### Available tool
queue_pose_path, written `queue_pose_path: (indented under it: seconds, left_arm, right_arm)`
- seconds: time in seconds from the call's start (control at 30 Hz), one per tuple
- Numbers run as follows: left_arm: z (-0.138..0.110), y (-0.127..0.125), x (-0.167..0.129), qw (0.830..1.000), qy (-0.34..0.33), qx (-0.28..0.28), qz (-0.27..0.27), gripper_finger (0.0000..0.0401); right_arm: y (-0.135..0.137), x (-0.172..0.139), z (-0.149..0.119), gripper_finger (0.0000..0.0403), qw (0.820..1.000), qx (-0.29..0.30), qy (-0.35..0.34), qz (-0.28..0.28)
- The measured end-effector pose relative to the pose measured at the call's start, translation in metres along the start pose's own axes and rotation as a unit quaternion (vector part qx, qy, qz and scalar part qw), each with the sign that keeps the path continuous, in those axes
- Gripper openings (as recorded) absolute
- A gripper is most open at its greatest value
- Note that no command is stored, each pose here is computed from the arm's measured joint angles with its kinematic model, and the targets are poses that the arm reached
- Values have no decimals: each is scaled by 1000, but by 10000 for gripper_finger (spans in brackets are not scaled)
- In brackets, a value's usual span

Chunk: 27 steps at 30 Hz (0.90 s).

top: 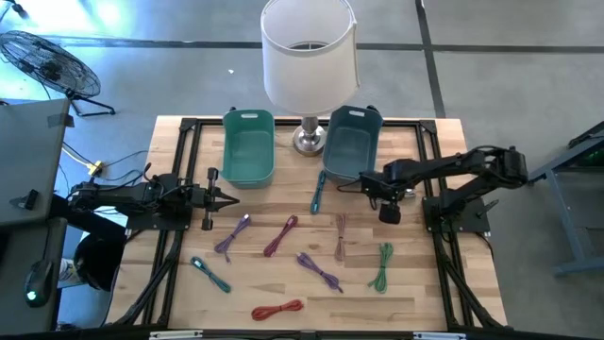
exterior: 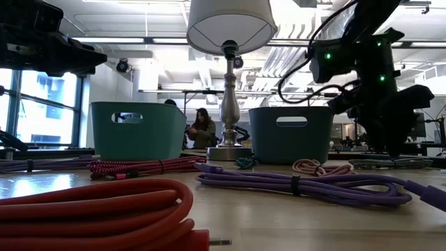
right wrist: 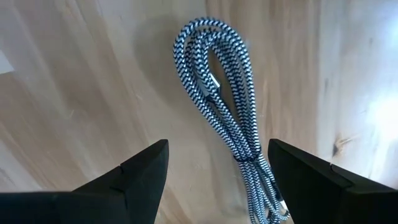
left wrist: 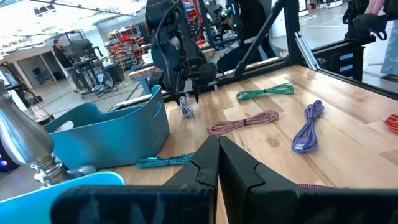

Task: Pick & Place USB Port
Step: Put the white patterned charger cable into the blue bin

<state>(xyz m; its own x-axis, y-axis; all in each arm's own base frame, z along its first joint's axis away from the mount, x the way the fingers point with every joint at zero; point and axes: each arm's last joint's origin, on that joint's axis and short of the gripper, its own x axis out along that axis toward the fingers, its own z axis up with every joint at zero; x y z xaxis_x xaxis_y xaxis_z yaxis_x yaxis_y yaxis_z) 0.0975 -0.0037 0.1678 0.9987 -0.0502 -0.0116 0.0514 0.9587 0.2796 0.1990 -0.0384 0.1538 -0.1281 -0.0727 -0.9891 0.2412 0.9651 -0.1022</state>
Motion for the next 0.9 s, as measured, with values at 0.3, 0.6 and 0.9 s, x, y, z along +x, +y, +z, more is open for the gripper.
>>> queue_pose_path:
  seconds: [0.3,0.6,0.9]
  left_arm:
    - [0,0,0,1000,0,0,0,5]
    - [0,0,0,1000,0,0,-1,5]
    - [0,0,0,1000,0,0,-1,5]
  right_arm:
    - [2,28,12,266,998,-5,67,-2]
    - [2,30,17,115,998,0,65,18]
    - [14,29,17,27,998,4,56,2]
